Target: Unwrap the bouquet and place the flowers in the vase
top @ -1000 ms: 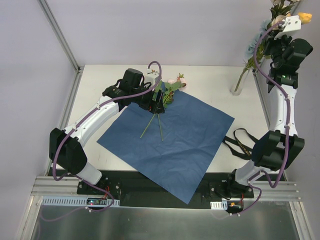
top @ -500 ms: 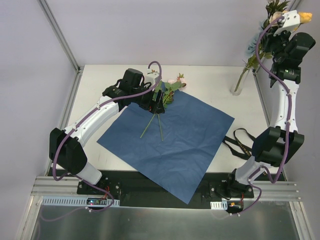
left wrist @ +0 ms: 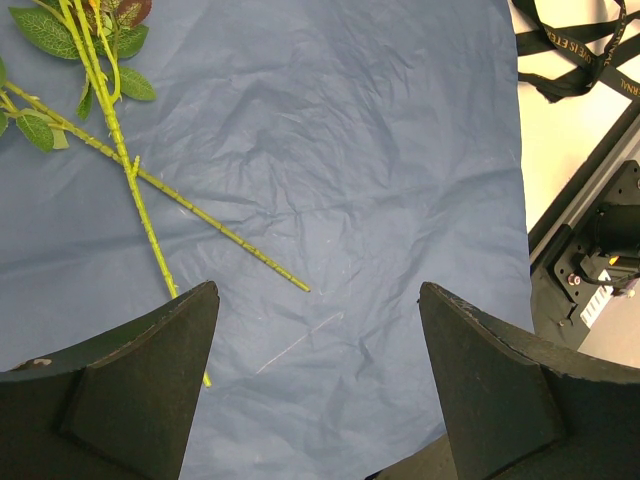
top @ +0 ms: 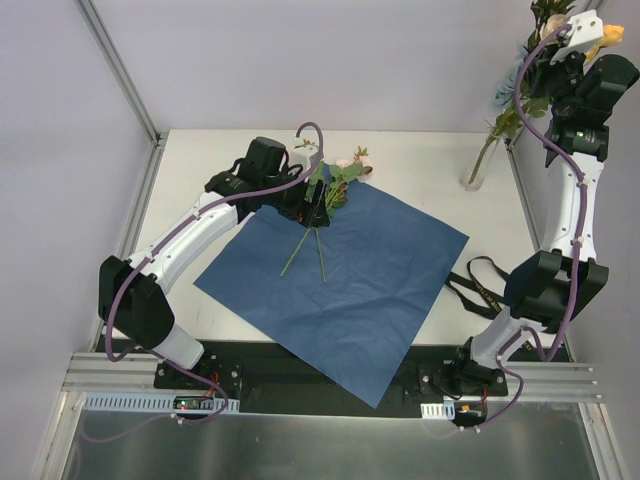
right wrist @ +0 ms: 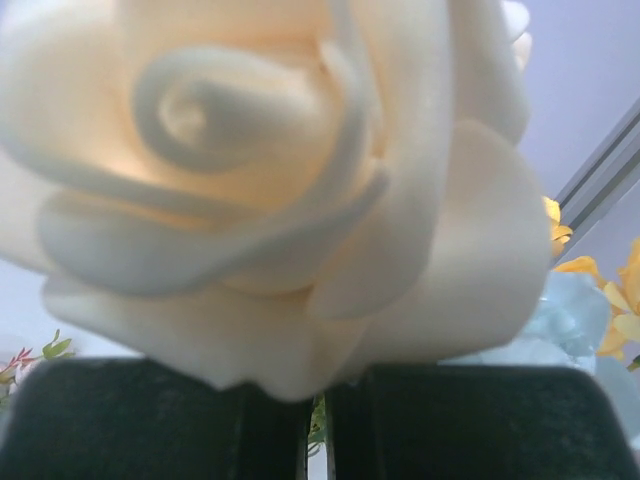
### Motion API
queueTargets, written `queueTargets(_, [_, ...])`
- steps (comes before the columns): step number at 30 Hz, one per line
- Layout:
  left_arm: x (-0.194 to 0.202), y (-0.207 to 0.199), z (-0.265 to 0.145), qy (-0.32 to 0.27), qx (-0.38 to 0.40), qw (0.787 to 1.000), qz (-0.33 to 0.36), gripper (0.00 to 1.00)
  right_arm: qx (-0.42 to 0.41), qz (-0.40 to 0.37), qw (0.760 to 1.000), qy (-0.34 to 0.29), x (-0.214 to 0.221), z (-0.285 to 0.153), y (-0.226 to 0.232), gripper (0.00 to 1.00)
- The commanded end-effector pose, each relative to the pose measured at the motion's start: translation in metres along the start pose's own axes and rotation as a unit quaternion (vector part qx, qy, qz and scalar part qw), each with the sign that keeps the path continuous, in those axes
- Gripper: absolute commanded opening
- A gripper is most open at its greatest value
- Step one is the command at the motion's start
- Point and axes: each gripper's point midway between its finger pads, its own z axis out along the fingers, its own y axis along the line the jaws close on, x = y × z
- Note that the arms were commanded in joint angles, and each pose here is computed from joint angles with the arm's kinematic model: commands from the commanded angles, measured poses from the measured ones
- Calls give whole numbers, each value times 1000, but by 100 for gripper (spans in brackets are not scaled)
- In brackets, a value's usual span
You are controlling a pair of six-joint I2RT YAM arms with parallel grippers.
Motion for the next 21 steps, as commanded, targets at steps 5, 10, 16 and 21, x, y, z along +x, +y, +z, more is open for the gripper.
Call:
queueTargets(5, [-4, -5, -2, -7, 16, 1000, 5, 81, -33, -9, 999, -4, 5, 3, -1, 0])
queueTargets(10, [-3, -5, -2, -7, 16, 1000, 5, 81, -47, 0, 999, 15, 21, 3, 0, 0])
queueTargets(16, [-4, -5, -1, -6, 18, 1000, 4, 81, -68, 2, 997, 29, 37, 3, 8, 1])
queueTargets(21, [-3, -5, -1, -5, 17, 1000, 3, 81, -53, 8, 998, 32, 55, 4, 6, 0])
